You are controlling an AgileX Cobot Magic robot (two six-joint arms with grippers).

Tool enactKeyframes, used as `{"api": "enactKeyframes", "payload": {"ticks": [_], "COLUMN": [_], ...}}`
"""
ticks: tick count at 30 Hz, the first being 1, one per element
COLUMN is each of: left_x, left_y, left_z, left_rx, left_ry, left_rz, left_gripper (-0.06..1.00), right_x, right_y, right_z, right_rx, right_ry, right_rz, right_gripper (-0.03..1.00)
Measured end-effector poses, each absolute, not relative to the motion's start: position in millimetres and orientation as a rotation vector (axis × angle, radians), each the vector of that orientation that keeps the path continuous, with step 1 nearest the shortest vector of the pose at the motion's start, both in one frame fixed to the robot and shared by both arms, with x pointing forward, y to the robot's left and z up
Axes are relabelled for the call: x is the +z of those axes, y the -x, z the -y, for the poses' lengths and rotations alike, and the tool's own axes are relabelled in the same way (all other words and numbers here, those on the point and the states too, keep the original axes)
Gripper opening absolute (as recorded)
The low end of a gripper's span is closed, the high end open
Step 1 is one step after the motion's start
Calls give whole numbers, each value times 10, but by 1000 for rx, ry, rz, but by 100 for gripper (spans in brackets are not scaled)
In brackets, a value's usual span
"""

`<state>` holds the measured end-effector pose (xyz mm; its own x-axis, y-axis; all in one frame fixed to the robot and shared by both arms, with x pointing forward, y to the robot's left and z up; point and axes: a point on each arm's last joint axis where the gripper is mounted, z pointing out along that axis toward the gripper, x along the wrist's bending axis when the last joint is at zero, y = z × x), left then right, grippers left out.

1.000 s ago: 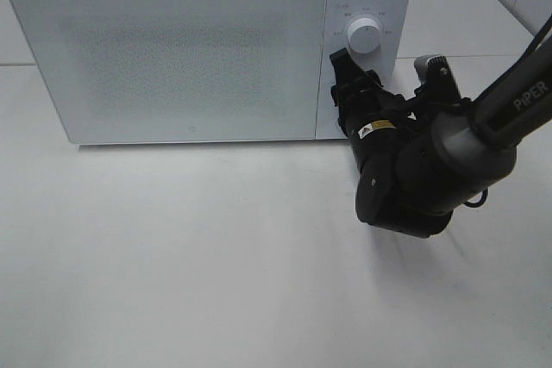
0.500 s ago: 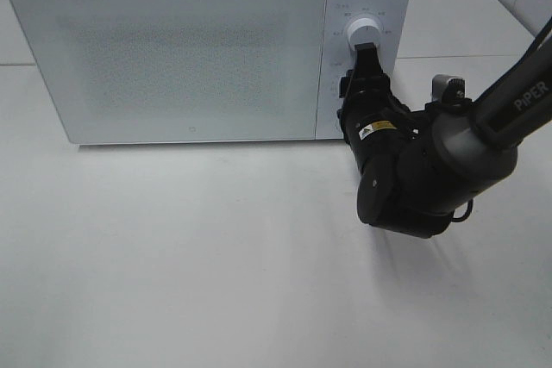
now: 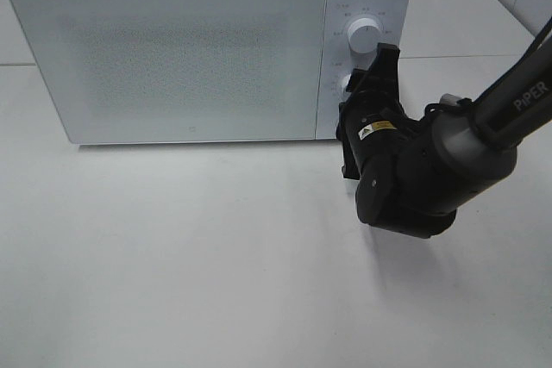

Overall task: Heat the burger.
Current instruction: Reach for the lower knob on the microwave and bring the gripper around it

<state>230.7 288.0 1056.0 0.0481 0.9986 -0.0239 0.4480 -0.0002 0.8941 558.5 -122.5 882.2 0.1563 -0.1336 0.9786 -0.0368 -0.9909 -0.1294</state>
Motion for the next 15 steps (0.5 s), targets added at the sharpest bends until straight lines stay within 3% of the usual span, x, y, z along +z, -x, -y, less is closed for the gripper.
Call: {"api": "enactKeyframes", "payload": {"ticks": [15], "left_x": [10560], "left_y": [-2307], "left_z": [-2880], "left_rx": [904], "left_ry": [-1556], "left_rz": [-1505], "left_gripper": [98], "right_x": [8821], "right_y": [-5584], "right_z": [1226], "right_rx": [-1926], "right_ry": [2261], "right_rz": [-312], "right_gripper": [44]}}
